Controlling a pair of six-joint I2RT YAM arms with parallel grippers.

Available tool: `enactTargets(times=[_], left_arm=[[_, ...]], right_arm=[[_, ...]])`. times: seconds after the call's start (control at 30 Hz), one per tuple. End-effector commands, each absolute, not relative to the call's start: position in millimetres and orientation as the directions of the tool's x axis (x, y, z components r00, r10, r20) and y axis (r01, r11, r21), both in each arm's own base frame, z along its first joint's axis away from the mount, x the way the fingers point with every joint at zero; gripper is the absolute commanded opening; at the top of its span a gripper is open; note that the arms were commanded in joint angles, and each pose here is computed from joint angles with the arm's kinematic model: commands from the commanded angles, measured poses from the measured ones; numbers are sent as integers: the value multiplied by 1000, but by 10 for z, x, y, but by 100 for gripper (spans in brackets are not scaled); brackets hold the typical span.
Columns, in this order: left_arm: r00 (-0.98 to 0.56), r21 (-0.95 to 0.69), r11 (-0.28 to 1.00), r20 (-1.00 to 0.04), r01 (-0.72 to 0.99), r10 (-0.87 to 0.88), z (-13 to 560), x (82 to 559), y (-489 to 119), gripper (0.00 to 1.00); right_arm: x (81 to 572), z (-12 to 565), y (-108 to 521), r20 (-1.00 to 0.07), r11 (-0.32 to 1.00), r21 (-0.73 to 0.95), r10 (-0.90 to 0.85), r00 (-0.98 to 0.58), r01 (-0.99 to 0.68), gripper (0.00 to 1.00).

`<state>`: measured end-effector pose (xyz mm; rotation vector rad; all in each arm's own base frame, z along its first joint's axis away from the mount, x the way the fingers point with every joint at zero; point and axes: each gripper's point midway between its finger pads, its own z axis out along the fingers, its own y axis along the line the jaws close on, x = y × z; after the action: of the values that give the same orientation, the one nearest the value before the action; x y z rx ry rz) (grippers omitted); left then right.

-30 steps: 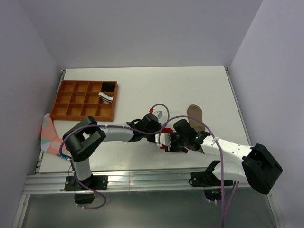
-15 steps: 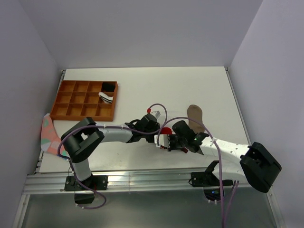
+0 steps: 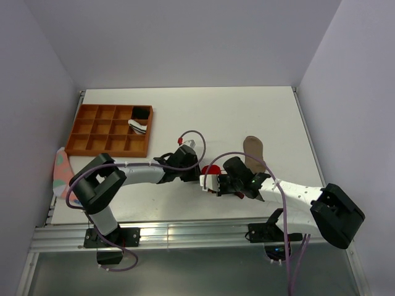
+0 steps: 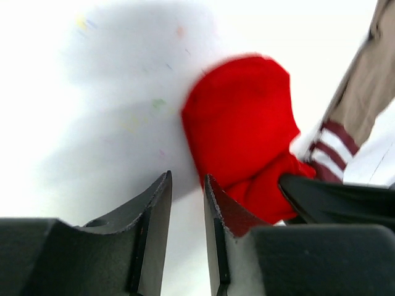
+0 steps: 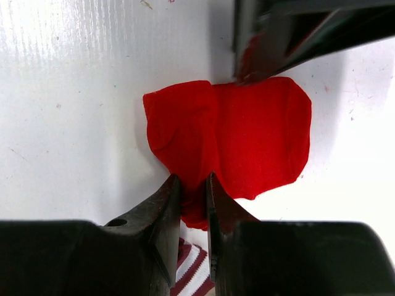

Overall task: Roll the socks
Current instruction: Roll the sock at the center of the board.

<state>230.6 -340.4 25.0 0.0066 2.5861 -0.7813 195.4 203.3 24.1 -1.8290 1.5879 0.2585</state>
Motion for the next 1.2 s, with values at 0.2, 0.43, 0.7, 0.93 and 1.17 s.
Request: enactTargets(times=[0.2, 0.43, 0.7, 0.93, 1.17], left_arm=[[-888, -537, 834, -437, 129, -145, 245, 2596, -3345, 39], [-914, -550, 818, -397, 169, -79, 136, 2546, -3481, 41], [-935, -488, 861, -352, 143, -44, -127, 2519, -3426, 40], [-950, -434, 897, -307, 89, -54, -304, 2476, -3329, 23], [-944, -425, 904, -315, 50, -95, -303, 2444, -3213, 0]], right_arm=[[1836, 21, 1864, -504, -19, -302, -845, 177, -953, 14], [1835, 16, 1867, -502, -17, -301, -848, 173, -953, 14], [1840, 21, 1861, -498, -14, -308, -850, 174, -951, 13], [1832, 18, 1861, -499, -10, -303, -850, 167, -953, 13], [1816, 55, 1903, -514, -9, -284, -843, 160, -959, 13]])
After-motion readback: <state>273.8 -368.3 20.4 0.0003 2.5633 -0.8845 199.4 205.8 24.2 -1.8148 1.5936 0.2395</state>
